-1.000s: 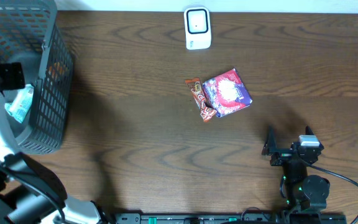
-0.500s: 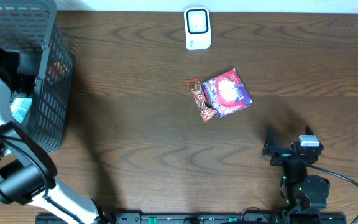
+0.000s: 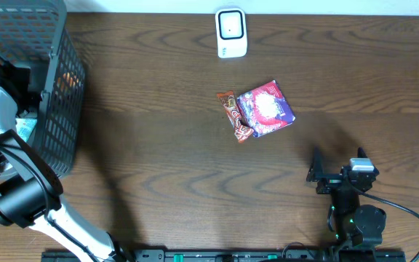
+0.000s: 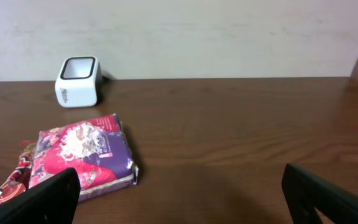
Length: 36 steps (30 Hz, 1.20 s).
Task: Scan the item barcode
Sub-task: 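Reach the left gripper into the basket toward the mint-green wrapper, then grasp the mint-green wrapper and lift it out of the basket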
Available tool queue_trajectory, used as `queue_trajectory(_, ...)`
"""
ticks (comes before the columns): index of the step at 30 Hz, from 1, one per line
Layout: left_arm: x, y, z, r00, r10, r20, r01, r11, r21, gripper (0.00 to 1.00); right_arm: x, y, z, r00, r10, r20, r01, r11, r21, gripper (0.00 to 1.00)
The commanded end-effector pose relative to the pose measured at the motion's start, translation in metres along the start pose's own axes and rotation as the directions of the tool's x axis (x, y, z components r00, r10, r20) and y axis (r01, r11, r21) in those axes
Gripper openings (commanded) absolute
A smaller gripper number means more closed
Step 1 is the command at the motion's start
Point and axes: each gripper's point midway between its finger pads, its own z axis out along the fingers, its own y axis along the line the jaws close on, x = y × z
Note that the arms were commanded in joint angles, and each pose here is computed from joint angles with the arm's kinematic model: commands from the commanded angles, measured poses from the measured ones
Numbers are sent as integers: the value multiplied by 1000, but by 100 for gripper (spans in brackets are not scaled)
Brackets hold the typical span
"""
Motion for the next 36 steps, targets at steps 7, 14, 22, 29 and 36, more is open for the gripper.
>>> queue_trajectory(7, 20, -10, 20, 999, -34, -23, 36, 992, 119, 94, 1, 0, 0, 1000, 14, -2, -14, 1000, 0, 99)
queue_trajectory(14, 24, -19, 22, 999, -46, -21, 49, 983, 180, 74, 1, 0, 0, 1000, 14, -2, -14, 1000, 0, 99)
queue_trajectory(22, 23, -18, 13, 995, -99, -29, 103, 979, 178, 12, 1, 0, 0, 1000, 14, -2, -14, 1000, 0, 99)
queue_trajectory(29, -21, -10, -50, 966, -202, 165, 163, 961, 223, 8, 1, 0, 0, 1000, 14, -2, -14, 1000, 0, 99)
queue_trajectory(36, -89, -8, -173, 791, -364, 491, 172, 903, 393, 7, 1, 0, 0, 1000, 14, -2, -14, 1000, 0, 99)
